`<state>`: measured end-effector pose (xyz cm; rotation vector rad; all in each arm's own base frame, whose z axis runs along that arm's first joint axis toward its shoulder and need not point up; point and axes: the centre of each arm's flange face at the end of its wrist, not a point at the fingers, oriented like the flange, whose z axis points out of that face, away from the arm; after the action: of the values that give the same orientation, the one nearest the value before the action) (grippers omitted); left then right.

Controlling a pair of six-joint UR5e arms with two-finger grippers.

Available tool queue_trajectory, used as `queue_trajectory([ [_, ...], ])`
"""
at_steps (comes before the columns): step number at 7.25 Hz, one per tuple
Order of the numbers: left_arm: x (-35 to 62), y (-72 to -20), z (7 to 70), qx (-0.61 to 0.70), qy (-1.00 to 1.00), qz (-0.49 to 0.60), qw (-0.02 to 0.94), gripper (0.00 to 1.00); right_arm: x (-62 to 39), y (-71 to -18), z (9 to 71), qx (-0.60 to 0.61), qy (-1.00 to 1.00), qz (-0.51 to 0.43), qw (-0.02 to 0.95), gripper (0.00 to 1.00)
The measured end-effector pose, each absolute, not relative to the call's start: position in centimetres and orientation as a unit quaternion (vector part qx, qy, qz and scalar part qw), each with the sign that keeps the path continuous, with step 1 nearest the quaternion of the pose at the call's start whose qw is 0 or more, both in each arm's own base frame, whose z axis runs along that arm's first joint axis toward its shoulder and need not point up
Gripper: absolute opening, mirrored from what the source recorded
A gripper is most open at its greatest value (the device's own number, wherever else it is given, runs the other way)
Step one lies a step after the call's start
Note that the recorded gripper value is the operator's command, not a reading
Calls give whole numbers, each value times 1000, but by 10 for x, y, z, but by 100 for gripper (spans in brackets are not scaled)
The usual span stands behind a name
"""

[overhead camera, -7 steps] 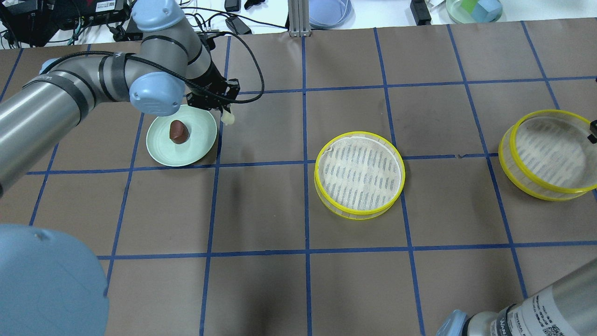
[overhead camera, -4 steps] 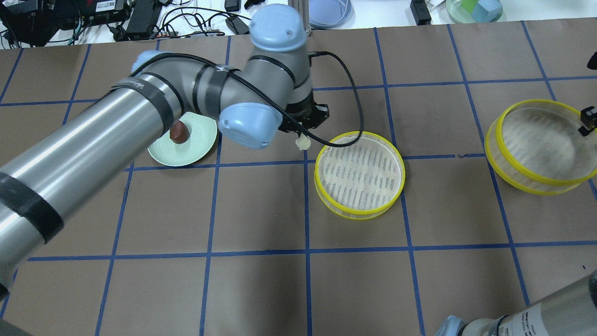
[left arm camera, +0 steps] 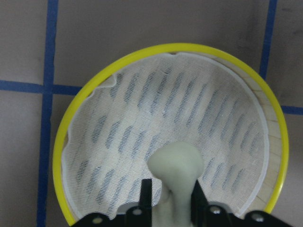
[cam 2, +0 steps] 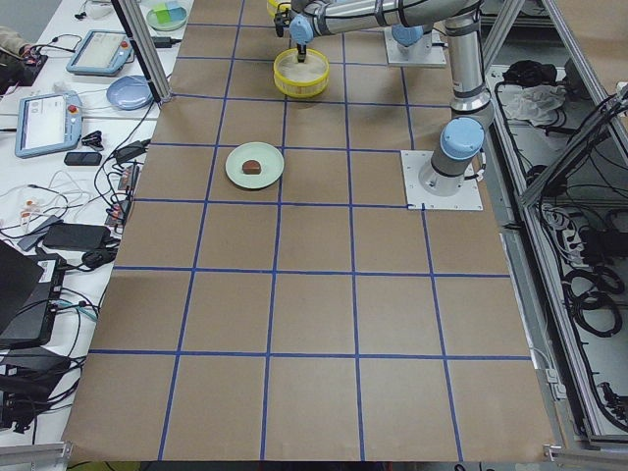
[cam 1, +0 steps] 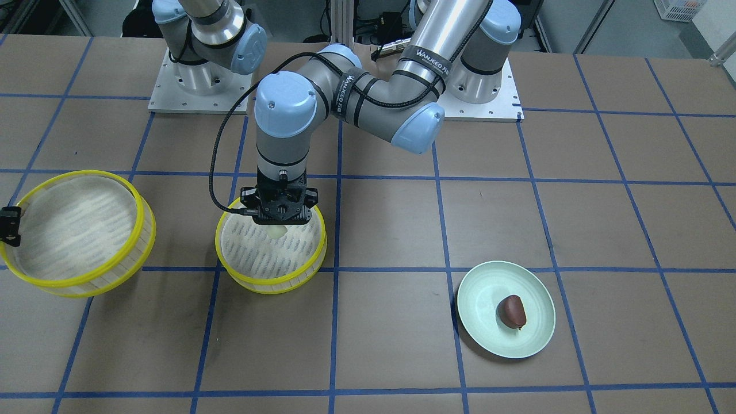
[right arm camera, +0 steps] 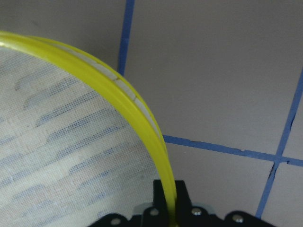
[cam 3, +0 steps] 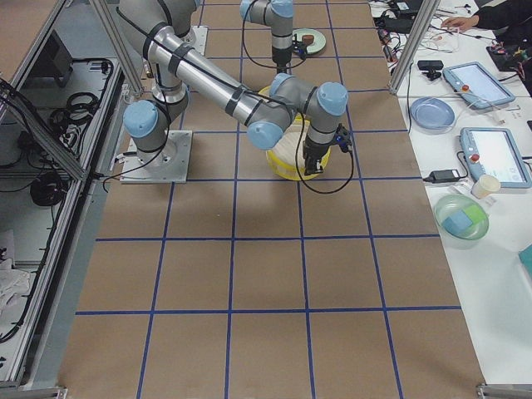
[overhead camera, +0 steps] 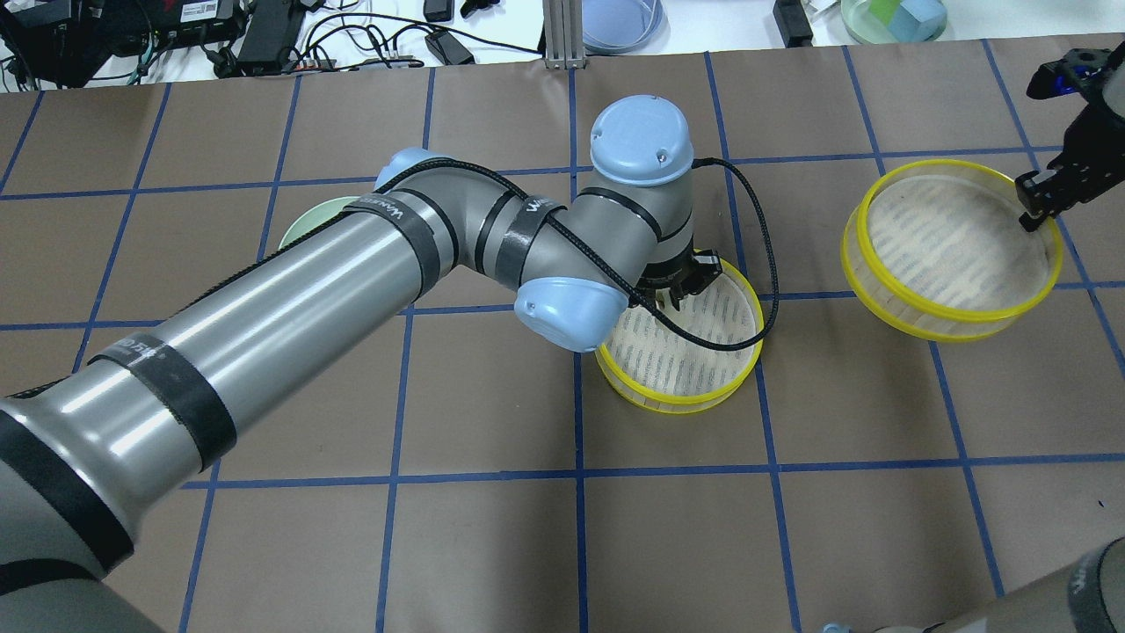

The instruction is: Stack buns with steamer

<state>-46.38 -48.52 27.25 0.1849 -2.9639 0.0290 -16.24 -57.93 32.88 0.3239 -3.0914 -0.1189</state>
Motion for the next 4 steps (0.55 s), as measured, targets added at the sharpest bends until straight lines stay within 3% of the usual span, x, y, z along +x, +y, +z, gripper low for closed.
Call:
queue_trajectory([
  [4, -449, -491, 283, 59, -995, 14, 83, 100, -107, -575, 322, 77, -994, -79, -5, 0],
])
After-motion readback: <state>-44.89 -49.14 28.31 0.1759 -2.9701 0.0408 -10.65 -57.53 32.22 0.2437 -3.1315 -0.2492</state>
